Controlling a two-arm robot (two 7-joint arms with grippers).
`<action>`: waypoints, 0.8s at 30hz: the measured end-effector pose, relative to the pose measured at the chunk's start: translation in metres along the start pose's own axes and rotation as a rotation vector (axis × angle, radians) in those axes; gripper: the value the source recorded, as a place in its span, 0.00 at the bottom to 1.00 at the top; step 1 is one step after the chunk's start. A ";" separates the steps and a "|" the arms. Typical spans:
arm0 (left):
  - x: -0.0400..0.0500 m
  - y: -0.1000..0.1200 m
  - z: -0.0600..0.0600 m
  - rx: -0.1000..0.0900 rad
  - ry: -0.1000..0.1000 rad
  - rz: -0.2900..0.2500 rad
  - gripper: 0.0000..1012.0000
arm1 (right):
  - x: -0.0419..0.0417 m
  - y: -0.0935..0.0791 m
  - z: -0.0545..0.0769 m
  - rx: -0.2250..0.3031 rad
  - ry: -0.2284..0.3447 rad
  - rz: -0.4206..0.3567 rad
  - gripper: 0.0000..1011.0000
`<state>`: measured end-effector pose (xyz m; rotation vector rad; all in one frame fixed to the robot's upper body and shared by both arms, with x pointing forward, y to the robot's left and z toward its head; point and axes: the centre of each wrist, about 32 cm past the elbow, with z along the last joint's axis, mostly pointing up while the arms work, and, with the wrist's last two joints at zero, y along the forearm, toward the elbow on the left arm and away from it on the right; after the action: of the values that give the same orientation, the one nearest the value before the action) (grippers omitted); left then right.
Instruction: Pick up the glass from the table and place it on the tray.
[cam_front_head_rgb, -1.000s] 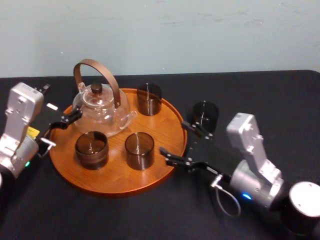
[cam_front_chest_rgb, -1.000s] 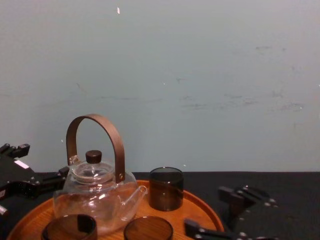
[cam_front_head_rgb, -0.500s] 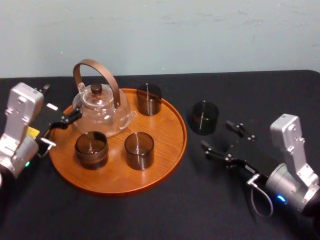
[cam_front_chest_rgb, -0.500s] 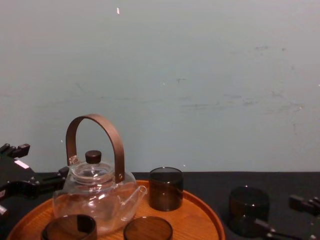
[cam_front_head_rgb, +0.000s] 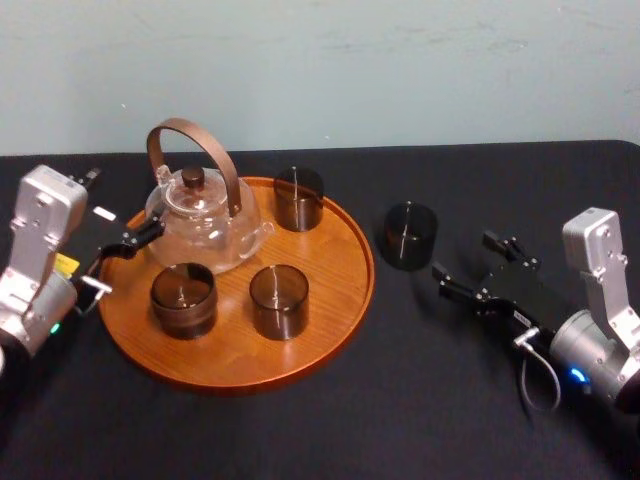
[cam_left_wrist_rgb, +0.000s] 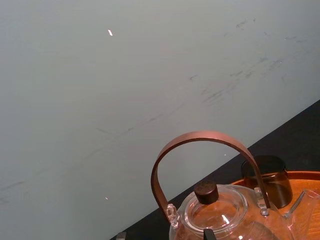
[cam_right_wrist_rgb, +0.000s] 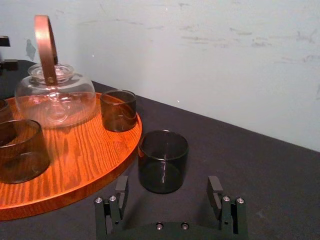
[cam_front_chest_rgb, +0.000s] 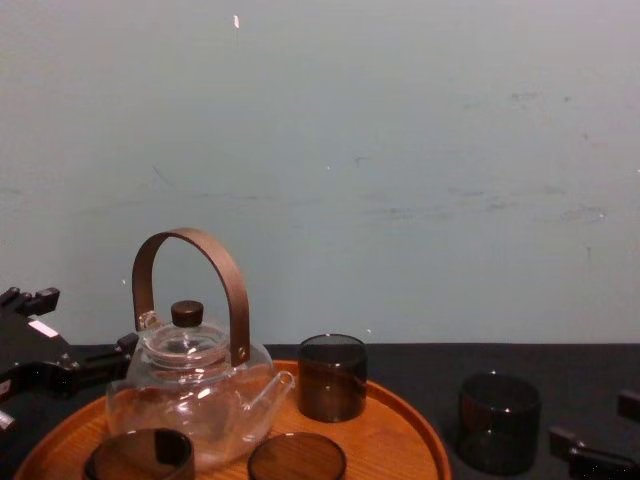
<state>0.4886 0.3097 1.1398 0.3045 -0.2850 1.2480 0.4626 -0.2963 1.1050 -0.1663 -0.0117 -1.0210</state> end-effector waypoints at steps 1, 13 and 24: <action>0.0000 0.000 0.000 0.000 0.000 0.000 0.99 | 0.0010 0.001 0.000 -0.003 0.004 0.000 0.99; 0.0000 0.000 0.000 0.000 0.000 0.000 0.99 | 0.0143 0.029 0.003 -0.036 0.048 0.026 0.99; 0.0000 0.000 0.000 0.000 0.000 0.000 0.99 | 0.0163 0.050 0.005 -0.057 0.025 0.053 0.99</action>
<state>0.4886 0.3097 1.1398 0.3045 -0.2850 1.2479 0.5137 -0.2840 1.1051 -0.2051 0.0447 -0.9712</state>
